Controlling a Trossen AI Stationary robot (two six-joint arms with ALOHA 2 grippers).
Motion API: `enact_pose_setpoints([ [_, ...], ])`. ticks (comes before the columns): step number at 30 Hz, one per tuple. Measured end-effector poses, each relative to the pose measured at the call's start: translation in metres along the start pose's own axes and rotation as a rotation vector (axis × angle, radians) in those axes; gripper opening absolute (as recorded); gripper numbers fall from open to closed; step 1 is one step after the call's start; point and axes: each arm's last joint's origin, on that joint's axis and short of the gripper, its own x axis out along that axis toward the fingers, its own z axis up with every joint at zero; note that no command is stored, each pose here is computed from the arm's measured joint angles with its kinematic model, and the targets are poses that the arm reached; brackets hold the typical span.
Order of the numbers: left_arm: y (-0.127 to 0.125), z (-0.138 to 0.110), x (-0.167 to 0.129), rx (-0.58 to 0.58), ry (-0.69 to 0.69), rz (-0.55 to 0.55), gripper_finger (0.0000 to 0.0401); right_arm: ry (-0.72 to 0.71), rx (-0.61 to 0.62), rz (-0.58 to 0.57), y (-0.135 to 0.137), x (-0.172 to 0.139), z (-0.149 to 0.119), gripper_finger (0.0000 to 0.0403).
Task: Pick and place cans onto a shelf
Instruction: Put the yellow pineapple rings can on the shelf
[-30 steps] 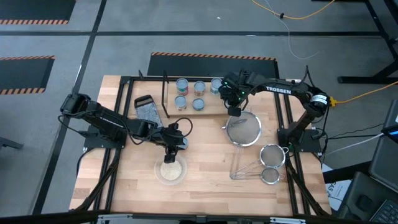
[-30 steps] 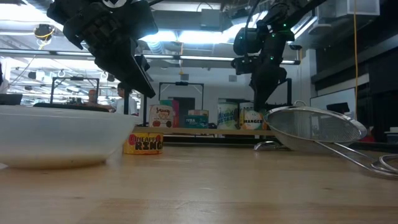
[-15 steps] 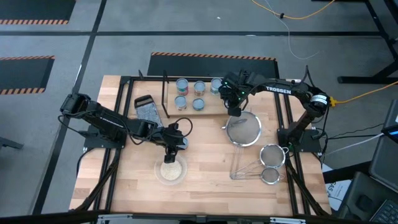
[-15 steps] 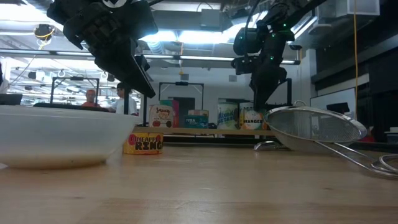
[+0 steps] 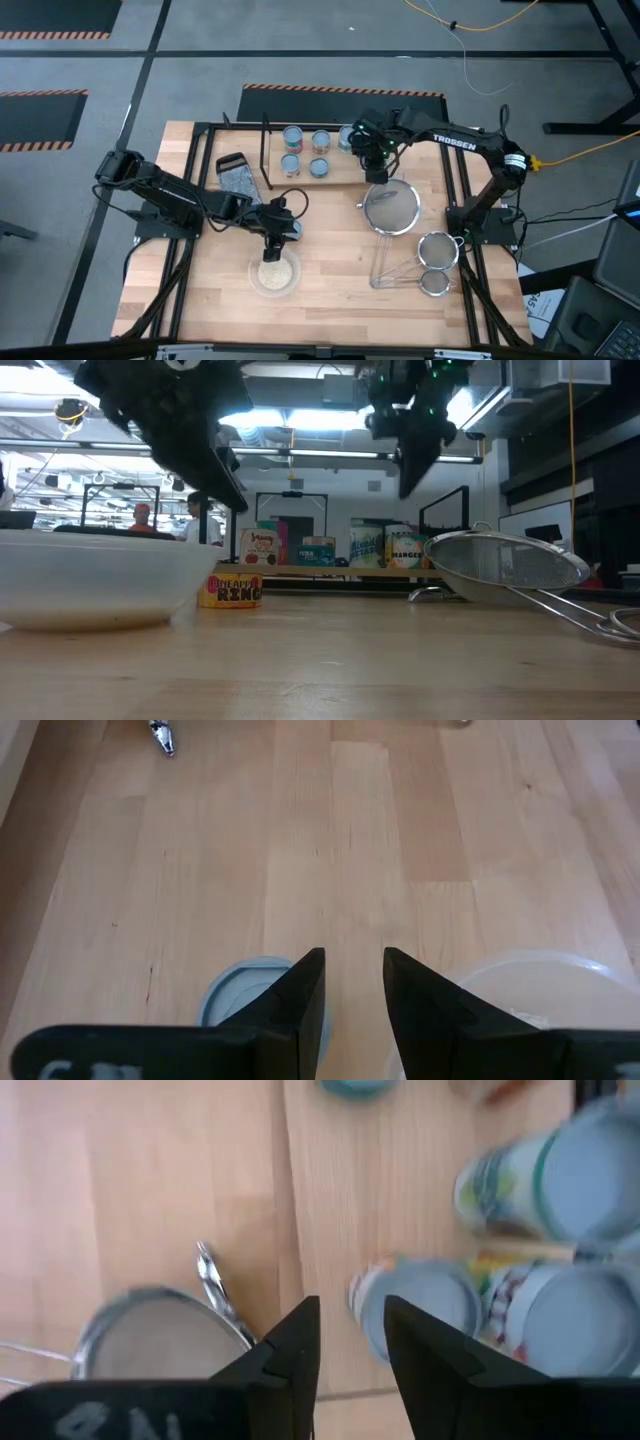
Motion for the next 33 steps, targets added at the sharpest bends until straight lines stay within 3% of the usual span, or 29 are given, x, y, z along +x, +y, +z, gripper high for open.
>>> enact_pose_setpoints([
  [6, -0.006, 0.008, -0.025, 0.024, -0.076, -0.036, 0.0098, -0.144, 0.000, 0.007, 0.019, -0.023, 0.026, 0.0118],
  [13, -0.016, 0.009, -0.079, 0.058, -0.161, -0.041, 0.0098, -0.366, 0.080, 0.043, 0.043, -0.030, 0.054, 0.0118],
  [23, -0.026, -0.013, -0.154, 0.061, -0.290, 0.035, 0.0098, -0.529, -0.084, 0.129, 0.092, -0.022, 0.078, 0.0118],
  [27, -0.029, -0.023, -0.159, 0.101, -0.339, 0.051, 0.0098, -0.574, -0.139, 0.154, 0.115, -0.010, 0.091, 0.0118],
  [33, -0.032, -0.049, -0.138, 0.112, -0.410, 0.034, 0.0098, -0.593, -0.205, 0.194, 0.146, 0.017, 0.105, 0.0118],
])
